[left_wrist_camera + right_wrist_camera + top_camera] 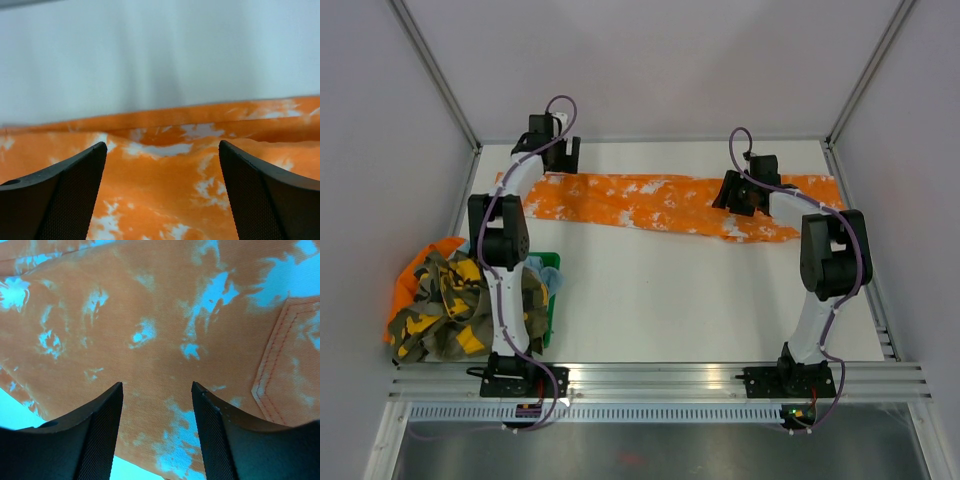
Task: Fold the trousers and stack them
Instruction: Fold the trousers
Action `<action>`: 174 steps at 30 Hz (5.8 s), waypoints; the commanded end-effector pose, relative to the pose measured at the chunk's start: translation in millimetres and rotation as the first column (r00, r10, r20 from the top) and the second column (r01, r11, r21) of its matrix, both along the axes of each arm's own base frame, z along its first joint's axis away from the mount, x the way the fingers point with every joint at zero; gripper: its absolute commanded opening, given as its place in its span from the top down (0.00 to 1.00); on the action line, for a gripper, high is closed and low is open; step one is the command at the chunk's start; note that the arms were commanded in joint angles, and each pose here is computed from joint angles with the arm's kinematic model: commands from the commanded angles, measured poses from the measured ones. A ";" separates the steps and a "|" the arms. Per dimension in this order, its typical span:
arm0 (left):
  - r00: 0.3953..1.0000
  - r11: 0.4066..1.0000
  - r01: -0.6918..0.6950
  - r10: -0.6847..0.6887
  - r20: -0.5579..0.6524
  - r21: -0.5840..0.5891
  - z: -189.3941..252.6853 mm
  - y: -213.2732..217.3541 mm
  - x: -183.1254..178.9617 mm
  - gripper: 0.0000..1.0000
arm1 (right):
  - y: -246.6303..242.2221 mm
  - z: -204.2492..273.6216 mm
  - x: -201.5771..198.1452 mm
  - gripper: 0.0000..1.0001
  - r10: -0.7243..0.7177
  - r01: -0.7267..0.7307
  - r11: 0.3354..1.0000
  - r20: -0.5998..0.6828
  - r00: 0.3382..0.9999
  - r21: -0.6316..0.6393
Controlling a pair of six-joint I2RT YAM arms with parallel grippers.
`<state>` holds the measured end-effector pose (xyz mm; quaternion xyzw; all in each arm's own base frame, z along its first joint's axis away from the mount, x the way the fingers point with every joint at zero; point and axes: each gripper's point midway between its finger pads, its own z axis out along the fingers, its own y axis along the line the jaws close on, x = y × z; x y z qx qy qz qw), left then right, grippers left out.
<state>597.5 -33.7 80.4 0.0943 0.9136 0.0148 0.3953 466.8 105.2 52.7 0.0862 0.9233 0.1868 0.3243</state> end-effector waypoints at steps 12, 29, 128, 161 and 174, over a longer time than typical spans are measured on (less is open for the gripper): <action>0.910 0.674 -0.415 0.323 -0.261 -0.612 14.9 -55.0 -62.8 0.98 | 52.1 29.4 62.9 1.00 0.038 -0.041 0.999 0.156 0.987 0.016; 0.609 0.513 -0.793 0.641 -0.467 -0.329 -84.5 7.5 -75.1 0.98 | -12.9 -45.6 118.4 1.00 -0.166 0.186 0.954 0.104 0.981 -0.235; 0.975 0.947 -0.210 0.222 0.021 -0.242 118.3 168.3 -43.8 0.98 | -2.2 78.0 -17.5 0.34 -0.023 0.010 0.996 0.146 0.989 0.090; 0.990 0.855 0.137 -0.099 0.101 -0.501 222.2 -213.0 -114.9 0.98 | 116.5 73.1 32.3 1.00 -0.085 -0.052 0.858 0.240 0.967 0.511; 0.988 0.771 0.156 -0.128 0.089 -0.617 183.2 -321.4 -111.9 0.98 | -83.0 178.6 15.6 0.50 -0.237 0.159 0.955 0.317 0.918 0.251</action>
